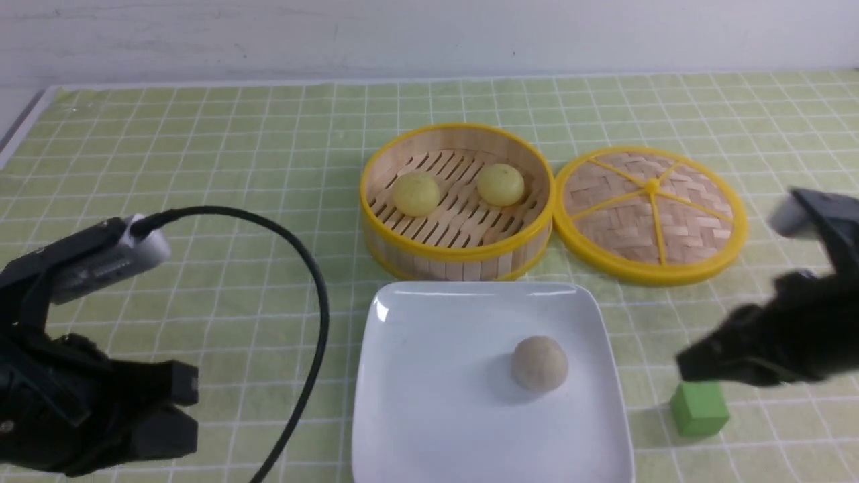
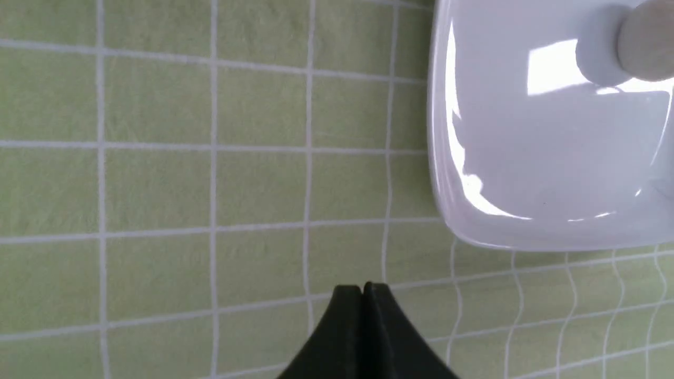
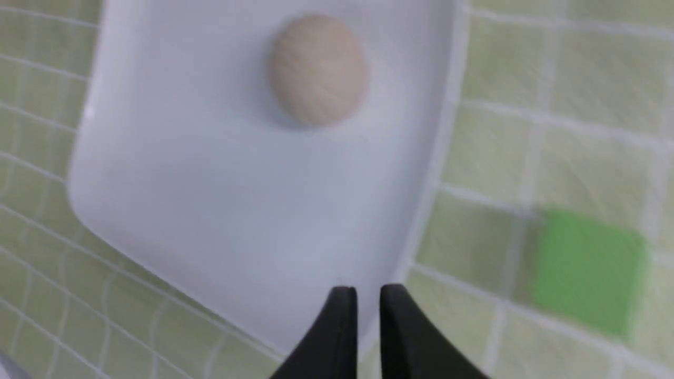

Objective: Put the steamed buns into the plate on the green tablecloth.

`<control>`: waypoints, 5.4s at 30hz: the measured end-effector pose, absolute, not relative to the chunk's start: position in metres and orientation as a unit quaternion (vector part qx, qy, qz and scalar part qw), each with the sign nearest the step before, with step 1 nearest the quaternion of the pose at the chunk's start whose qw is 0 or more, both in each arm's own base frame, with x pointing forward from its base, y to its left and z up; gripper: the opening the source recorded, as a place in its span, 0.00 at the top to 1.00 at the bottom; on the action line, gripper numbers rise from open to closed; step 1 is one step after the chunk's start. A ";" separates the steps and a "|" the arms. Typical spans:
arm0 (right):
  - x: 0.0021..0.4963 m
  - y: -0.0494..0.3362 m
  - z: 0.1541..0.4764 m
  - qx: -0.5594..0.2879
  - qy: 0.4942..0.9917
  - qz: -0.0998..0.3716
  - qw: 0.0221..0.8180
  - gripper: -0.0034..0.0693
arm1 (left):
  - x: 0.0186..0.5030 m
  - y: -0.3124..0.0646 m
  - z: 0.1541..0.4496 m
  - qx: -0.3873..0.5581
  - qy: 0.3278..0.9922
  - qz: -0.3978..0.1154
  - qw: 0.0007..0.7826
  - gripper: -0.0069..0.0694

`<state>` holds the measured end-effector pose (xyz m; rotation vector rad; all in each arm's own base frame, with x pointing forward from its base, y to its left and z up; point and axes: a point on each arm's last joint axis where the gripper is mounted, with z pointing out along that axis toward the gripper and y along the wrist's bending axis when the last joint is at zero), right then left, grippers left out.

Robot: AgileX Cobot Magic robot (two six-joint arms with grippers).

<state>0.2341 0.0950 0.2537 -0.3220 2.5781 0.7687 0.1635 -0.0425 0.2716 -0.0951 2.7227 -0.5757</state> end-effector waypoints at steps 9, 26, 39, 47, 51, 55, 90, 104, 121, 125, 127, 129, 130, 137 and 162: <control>0.368 0.153 0.271 -0.188 0.910 0.236 0.284 0.48 | 0.171 -0.042 0.275 -0.039 0.953 -0.207 0.218 0.87; 0.505 0.189 0.194 -0.242 0.906 0.182 0.297 0.52 | 0.176 -0.042 0.278 -0.019 0.946 -0.200 0.256 0.70; 0.435 0.173 0.327 -0.276 0.910 0.194 0.242 0.93 | 0.180 -0.040 0.278 -0.020 0.942 -0.191 0.274 0.69; 0.295 0.163 0.313 -0.224 0.950 0.195 0.095 0.92 | 0.182 -0.038 0.280 -0.021 0.939 -0.183 0.291 0.67; 0.256 0.186 0.252 -0.225 0.950 0.205 0.076 0.88 | 0.184 -0.037 0.280 -0.019 0.937 -0.175 0.302 0.64; 0.246 0.196 0.207 -0.218 0.951 0.190 0.106 0.73 | 0.185 -0.036 0.281 -0.011 0.936 -0.165 0.311 0.60; 0.155 0.086 0.273 -0.270 0.947 0.069 0.158 0.97 | 0.407 -0.184 0.277 0.091 0.931 -0.260 0.241 0.38; 0.156 0.088 0.274 -0.265 0.947 0.080 0.165 0.96 | 0.469 -0.221 0.218 0.137 0.946 -0.120 0.267 0.46; 0.156 0.088 0.274 -0.264 0.946 0.081 0.168 0.95 | 0.401 -0.212 0.337 0.180 0.943 -0.089 0.266 0.89; 0.156 0.088 0.274 -0.264 0.946 0.081 0.167 0.95 | 0.360 -0.201 0.370 0.169 0.949 -0.107 0.243 0.89; 0.156 0.088 0.274 -0.264 0.947 0.082 0.166 0.95 | 0.346 -0.207 0.355 0.176 0.956 -0.102 0.210 0.88; 0.155 0.088 0.274 -0.264 0.947 0.081 0.165 0.94 | 0.333 -0.215 0.334 0.181 0.963 -0.098 0.174 0.88; 0.155 0.087 0.275 -0.264 0.946 0.082 0.168 0.94 | 0.320 -0.228 0.297 0.187 0.969 -0.090 0.135 0.88; 0.138 0.079 0.304 -0.263 0.932 0.094 0.230 0.94 | 0.309 -0.244 0.207 0.138 0.983 -0.078 0.088 0.81; 0.027 0.017 0.282 -0.160 0.757 0.181 0.608 0.96 | 0.307 -0.243 0.242 0.128 0.978 -0.109 0.127 0.31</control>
